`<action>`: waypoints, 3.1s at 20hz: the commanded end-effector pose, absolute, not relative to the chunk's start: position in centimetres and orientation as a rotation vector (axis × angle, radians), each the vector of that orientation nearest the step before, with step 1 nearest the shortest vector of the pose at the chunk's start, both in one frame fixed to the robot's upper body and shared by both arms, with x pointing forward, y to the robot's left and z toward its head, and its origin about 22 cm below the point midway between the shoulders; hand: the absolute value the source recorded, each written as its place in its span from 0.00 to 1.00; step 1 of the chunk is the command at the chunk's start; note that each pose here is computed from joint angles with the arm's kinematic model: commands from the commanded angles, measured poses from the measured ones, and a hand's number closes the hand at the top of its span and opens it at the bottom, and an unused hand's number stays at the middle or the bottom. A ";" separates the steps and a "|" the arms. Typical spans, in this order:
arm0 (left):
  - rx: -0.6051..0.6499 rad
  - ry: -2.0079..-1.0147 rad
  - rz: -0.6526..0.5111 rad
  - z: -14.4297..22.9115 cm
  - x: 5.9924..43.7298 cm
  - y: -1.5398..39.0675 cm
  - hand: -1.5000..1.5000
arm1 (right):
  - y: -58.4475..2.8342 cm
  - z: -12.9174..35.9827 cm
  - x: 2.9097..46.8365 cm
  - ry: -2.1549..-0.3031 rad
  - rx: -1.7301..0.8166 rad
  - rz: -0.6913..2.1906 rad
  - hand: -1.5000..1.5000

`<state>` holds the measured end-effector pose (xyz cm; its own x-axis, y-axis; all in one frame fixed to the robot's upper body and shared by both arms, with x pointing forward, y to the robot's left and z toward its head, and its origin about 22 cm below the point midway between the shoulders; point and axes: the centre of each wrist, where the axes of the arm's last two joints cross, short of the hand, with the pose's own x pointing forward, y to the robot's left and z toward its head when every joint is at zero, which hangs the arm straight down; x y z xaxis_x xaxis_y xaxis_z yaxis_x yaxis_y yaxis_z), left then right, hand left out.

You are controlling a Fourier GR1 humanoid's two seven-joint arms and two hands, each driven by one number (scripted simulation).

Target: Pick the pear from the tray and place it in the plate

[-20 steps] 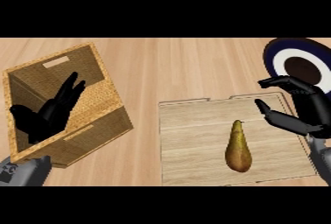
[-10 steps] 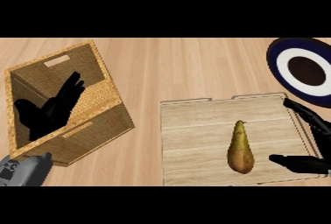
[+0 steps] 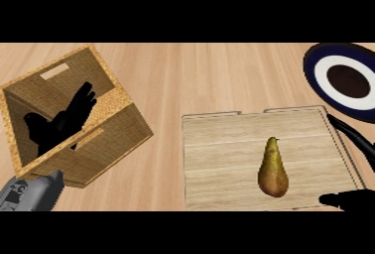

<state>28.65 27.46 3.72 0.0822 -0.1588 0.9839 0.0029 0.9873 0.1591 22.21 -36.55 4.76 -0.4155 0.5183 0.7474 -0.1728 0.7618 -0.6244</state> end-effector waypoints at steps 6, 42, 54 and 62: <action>0.179 -1.404 -0.069 1.2 28.7 28.3 0.50 | -32.6 6.2 21.4 -1.650 -0.322 1.003 0.00; 0.184 -1.416 -0.084 1.4 27.9 30.6 0.50 | -24.6 3.8 26.6 -1.242 -0.471 1.404 1.00; 0.181 -1.403 -0.070 0.0 27.2 29.5 0.50 | -23.9 4.9 25.6 -1.379 -0.449 1.411 1.00; 0.149 -1.415 -0.096 2.9 28.1 27.7 0.50 | -23.6 11.8 32.3 -1.488 -0.558 1.062 1.00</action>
